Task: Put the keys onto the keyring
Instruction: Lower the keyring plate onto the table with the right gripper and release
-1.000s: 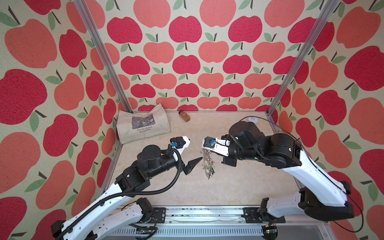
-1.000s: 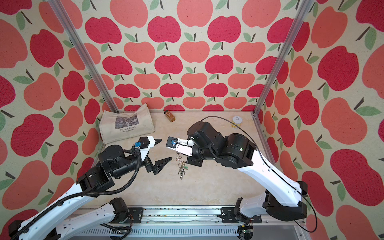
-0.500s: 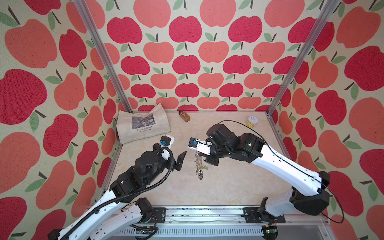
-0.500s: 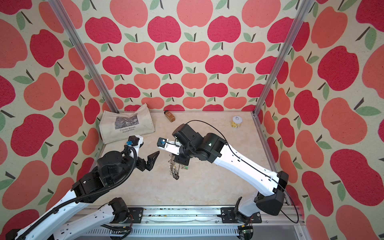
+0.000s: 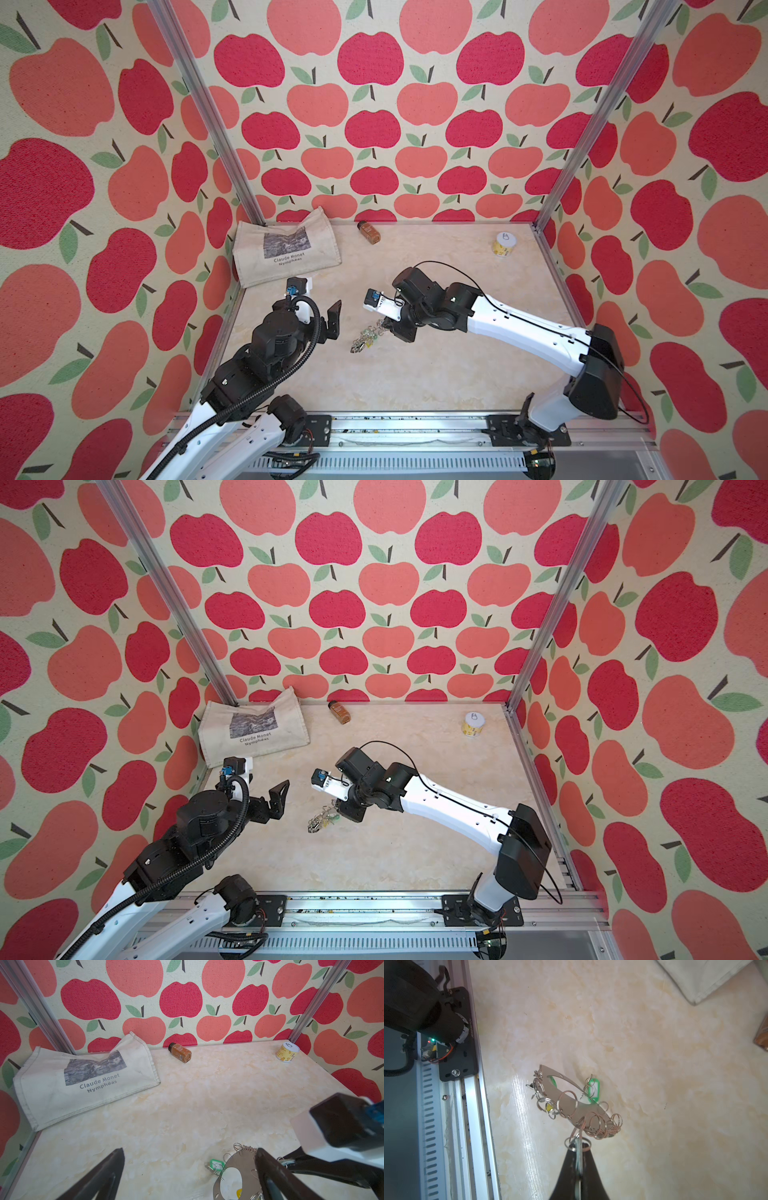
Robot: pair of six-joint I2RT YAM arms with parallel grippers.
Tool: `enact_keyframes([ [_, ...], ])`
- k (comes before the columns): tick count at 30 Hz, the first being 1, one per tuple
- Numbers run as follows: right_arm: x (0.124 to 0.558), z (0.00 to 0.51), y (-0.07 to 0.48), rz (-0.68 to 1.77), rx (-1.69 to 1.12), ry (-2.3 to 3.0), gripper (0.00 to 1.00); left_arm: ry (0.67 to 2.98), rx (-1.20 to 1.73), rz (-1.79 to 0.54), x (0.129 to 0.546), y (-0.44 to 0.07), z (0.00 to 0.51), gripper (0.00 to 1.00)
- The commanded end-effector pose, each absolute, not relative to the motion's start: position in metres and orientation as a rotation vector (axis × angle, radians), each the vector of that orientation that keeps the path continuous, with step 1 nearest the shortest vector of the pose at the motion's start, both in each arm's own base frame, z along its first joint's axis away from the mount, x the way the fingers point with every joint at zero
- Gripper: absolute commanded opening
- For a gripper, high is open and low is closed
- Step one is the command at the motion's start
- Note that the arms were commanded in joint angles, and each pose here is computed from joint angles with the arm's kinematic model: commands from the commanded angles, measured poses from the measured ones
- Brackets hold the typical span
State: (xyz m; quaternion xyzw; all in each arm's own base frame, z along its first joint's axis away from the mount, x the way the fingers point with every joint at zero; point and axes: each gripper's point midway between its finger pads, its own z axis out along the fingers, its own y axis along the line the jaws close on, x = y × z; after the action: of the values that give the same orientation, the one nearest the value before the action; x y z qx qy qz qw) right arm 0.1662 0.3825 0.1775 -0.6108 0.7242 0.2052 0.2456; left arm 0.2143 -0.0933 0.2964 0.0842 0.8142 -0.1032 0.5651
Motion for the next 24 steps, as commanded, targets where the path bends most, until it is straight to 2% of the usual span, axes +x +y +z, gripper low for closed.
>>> enact_keyframes([
  [1, 0.155, 0.173, 0.379, 0.68, -1.577, 2.024, 0.0, 1.939, 0.193, -0.254, 0.213, -0.093, 0.289, 0.99],
  [8, 0.135, 0.126, 0.335, 0.622, -1.578, 2.2, 0.0, 1.915, 0.216, -0.284, 0.216, -0.101, 0.285, 0.99],
  [17, 0.119, 0.076, 0.293, 0.527, -1.521, 2.451, 0.02, 1.998, 0.276, -0.277, 0.23, -0.119, 0.263, 0.99],
  [21, 0.119, 0.063, 0.273, 0.427, -1.449, 2.555, 0.34, 2.009, 0.287, -0.259, 0.235, -0.12, 0.262, 0.99],
  [24, 0.123, 0.066, 0.26, 0.381, -1.373, 2.578, 0.48, 2.016, 0.284, -0.242, 0.236, -0.117, 0.26, 0.99],
])
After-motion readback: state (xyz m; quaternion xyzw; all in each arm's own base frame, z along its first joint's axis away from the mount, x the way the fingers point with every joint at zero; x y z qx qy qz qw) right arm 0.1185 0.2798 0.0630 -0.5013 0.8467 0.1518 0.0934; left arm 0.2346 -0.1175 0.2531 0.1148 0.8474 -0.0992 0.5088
